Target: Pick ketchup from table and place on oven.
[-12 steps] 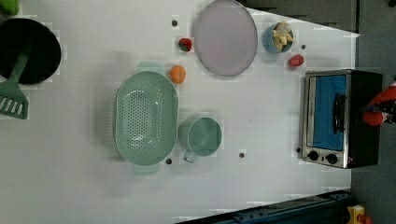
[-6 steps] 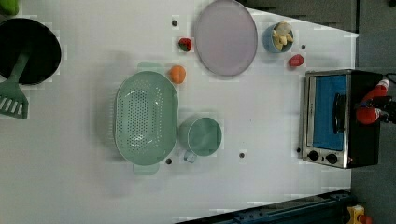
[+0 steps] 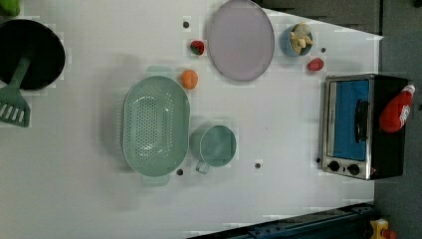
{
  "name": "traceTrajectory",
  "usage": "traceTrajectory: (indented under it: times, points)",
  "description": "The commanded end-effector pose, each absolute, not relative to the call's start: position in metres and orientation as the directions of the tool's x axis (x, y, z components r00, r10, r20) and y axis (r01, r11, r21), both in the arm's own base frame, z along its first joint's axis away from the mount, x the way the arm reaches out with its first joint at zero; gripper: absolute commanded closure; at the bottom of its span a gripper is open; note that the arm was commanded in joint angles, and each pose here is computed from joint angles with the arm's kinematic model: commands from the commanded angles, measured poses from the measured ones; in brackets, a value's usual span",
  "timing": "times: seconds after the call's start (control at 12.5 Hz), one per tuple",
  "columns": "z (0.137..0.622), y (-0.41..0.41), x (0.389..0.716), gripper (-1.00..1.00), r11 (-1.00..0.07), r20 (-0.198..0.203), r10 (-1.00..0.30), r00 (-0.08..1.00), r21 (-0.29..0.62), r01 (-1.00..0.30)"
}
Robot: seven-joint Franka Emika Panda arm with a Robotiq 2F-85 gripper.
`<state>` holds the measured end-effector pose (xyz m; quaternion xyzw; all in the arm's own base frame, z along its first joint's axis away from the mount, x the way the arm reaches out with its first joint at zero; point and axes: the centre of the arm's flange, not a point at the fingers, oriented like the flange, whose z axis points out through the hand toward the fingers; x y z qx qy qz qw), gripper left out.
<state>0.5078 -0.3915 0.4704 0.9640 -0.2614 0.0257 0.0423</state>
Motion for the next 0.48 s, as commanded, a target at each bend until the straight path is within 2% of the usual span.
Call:
traceTrajectory:
  times: [0.08, 0.24, 0.32, 0.48]
  points:
    - [0.551, -0.386, 0.477, -1.0, -0.869, 0.085, -0.492, 0.866, 0.007, -0.495]
    - [0.583, -0.345, 0.478, -1.0, -0.879, 0.009, -0.477, 0.879, -0.018, -0.477]
    - [0.597, -0.318, 0.485, -1.0, -0.879, -0.003, -0.477, 0.879, -0.025, -0.477]
    - [0.622, -0.257, 0.503, -1.0, -0.887, 0.002, -0.462, 0.887, 0.009, -0.462]
